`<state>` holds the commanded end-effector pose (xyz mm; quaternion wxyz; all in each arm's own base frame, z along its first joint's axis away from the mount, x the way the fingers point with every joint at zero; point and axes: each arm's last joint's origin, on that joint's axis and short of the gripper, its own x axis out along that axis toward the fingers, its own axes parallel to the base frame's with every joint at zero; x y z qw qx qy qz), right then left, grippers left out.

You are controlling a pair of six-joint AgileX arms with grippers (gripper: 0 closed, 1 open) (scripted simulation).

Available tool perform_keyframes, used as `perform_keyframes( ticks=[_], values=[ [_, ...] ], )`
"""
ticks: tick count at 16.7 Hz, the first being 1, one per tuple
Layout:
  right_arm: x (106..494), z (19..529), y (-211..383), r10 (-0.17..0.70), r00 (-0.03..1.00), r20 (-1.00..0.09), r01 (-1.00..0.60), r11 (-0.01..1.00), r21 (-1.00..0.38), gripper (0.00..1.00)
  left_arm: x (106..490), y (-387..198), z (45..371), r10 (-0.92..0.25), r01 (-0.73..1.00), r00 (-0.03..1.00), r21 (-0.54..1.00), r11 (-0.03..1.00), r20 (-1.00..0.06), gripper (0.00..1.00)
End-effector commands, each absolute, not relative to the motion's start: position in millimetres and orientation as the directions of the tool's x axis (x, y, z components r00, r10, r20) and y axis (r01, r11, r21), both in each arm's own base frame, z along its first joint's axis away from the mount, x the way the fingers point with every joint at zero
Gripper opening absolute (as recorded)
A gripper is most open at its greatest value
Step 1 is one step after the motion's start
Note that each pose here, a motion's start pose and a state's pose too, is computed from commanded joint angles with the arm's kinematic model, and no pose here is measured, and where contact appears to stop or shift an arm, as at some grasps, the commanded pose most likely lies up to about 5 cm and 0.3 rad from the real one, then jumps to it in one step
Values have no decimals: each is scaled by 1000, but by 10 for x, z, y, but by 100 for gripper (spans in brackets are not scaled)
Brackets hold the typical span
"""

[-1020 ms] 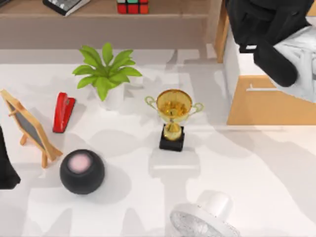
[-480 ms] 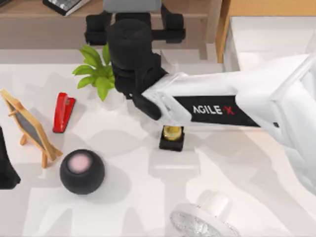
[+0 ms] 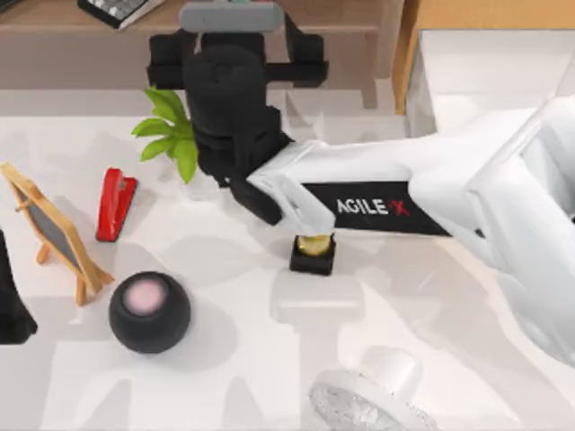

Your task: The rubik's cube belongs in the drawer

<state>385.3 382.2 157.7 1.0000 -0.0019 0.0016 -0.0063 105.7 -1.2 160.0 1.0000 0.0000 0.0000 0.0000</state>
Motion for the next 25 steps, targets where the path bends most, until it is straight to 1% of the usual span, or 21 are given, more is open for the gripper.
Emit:
perform_keyframes(
  ticks=[3, 10, 16, 25],
  values=[
    [3956, 1586, 3845, -10, 1000, 0, 10, 1000, 0, 100, 1057, -12, 1600, 0, 0, 1000, 0, 1000, 0, 100],
    [4380, 1591, 3846, -10, 1000, 0, 10, 1000, 0, 100, 1057, -12, 1600, 0, 0, 1000, 0, 1000, 0, 100],
    [4433, 1586, 3838, -10, 1000, 0, 10, 1000, 0, 100, 1057, -12, 1600, 0, 0, 1000, 0, 1000, 0, 100],
    [4433, 1586, 3838, -10, 1000, 0, 10, 1000, 0, 32, 1057, -12, 1600, 0, 0, 1000, 0, 1000, 0, 100]
  ],
)
